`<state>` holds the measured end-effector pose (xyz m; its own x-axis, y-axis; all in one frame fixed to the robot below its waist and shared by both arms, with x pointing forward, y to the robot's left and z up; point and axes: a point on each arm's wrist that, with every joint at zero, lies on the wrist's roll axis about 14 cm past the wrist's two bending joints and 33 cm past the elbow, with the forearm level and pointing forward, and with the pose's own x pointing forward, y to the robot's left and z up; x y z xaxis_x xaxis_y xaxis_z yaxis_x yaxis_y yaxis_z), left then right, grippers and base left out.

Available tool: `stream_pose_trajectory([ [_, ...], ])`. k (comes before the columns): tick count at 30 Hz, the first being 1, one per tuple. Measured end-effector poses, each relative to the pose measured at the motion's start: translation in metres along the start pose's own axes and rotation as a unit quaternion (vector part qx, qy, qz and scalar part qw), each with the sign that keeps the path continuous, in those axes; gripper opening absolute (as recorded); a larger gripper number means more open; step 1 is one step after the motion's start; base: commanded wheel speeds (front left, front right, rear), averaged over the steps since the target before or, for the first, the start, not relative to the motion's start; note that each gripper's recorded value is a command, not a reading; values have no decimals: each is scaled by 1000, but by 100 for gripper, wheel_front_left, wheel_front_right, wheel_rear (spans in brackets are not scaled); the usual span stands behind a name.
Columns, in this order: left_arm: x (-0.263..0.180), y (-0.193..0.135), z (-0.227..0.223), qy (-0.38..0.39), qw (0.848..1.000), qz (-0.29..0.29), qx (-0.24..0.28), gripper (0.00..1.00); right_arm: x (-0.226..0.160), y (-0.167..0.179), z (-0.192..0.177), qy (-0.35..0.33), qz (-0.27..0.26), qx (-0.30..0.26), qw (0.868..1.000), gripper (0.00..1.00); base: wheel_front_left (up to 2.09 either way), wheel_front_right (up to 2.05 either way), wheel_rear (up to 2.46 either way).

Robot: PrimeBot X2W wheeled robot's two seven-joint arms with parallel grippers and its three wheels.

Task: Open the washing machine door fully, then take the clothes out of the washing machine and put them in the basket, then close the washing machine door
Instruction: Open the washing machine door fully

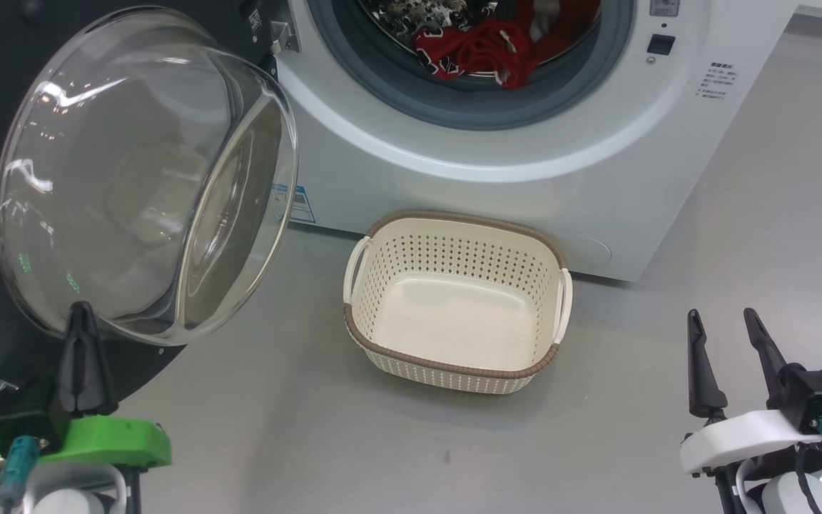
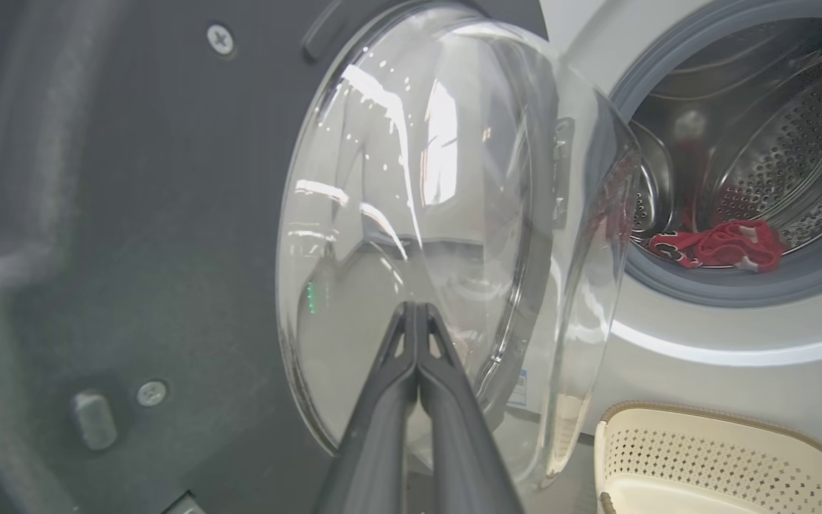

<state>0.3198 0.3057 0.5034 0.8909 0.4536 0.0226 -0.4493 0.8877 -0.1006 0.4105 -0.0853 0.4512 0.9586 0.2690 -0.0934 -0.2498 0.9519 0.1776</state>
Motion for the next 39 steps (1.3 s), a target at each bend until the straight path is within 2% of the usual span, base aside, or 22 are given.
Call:
stream_pose_trajectory([
  [15,-20,-85,-16,31,989,-140,-31,0,-14,-4,9,-14,-7,-1,1000,100,0,0,0],
  [27,-24,-132,-25,54,976,-205,-48,0,-31,-19,17,-27,-31,-9,999,100,0,0,0],
  [28,-24,-135,-25,55,975,-208,-49,4,-33,-20,18,-27,-32,-9,999,100,0,0,0],
  [32,-24,-144,-28,61,973,-218,-52,49,-40,-28,21,-32,-45,-10,998,100,0,0,0],
  [33,-24,-146,-28,62,972,-221,-52,90,-41,-29,22,-33,-48,-10,998,100,0,0,0],
  [34,-25,-148,-28,63,971,-223,-52,100,-43,-31,23,-35,-51,-10,998,100,0,0,0],
  [39,-28,-155,-30,68,969,-232,-52,100,-48,-38,29,-43,-63,-12,997,100,0,0,0],
])
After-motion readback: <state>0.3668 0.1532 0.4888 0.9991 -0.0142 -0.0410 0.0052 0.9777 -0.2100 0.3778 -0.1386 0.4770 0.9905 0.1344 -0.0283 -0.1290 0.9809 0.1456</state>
